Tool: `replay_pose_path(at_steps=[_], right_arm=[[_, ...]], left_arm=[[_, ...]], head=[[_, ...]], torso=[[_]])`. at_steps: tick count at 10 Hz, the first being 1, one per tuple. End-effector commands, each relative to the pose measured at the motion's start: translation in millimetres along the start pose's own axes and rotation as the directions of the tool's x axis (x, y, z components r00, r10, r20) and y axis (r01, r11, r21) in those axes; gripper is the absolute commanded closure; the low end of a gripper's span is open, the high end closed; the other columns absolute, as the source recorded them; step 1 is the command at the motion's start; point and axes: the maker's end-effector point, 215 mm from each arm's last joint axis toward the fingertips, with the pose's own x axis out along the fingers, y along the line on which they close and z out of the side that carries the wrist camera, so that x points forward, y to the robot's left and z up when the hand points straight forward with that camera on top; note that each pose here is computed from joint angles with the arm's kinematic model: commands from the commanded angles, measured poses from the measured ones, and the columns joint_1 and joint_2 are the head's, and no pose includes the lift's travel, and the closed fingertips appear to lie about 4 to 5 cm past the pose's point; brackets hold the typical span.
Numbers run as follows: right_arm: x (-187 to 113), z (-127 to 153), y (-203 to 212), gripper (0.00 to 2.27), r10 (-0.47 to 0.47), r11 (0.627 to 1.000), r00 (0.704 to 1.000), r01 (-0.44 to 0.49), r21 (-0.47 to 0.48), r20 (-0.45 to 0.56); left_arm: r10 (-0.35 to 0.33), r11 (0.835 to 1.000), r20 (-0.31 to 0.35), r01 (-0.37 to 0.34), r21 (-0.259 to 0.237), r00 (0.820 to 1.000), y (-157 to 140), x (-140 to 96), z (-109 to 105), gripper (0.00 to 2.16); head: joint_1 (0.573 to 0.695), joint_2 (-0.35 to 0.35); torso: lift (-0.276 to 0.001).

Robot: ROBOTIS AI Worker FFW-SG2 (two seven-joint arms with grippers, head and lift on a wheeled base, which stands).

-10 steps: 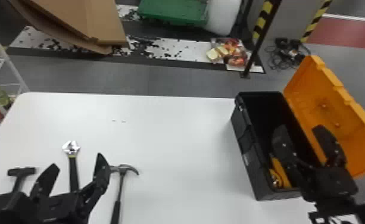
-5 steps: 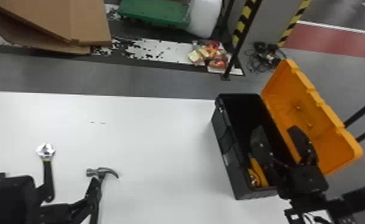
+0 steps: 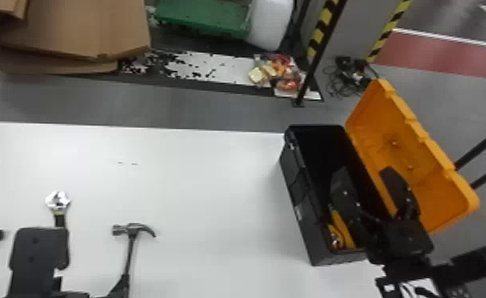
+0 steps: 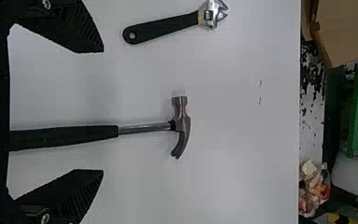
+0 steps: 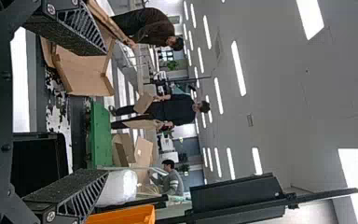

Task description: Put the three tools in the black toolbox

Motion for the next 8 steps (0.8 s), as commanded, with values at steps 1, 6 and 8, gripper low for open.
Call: replay_pose_path(at_steps=[1,6,8], right_arm=[[0.0,0.8,0.4,0.10,0.001,1.000,1.000,-0.001,-0.003,0.003],[-1.9,-1.5,1.4,0.10,0.005,1.000,1.000,-0.005,-0.006,-0.005],[-1.3,-3.2,3.4,0.10,0.013,1.000,1.000,-0.013,-0.010,-0.009]], left_arm=[[-0.024,0.999,-0.058,0.026,0.036,0.998,-0.7,0.0,4.2,0.08],[-0.120,0.989,-0.206,0.136,0.065,0.971,-21.2,12.2,-12.4,0.09],[-0.161,0.984,-0.236,0.174,0.038,0.958,-28.6,17.2,-21.3,0.09]], head=[[0.695,-0.217],[0.695,-0.239],[0.695,-0.258]], torso=[[-0.055],[-0.055],[-0.055]])
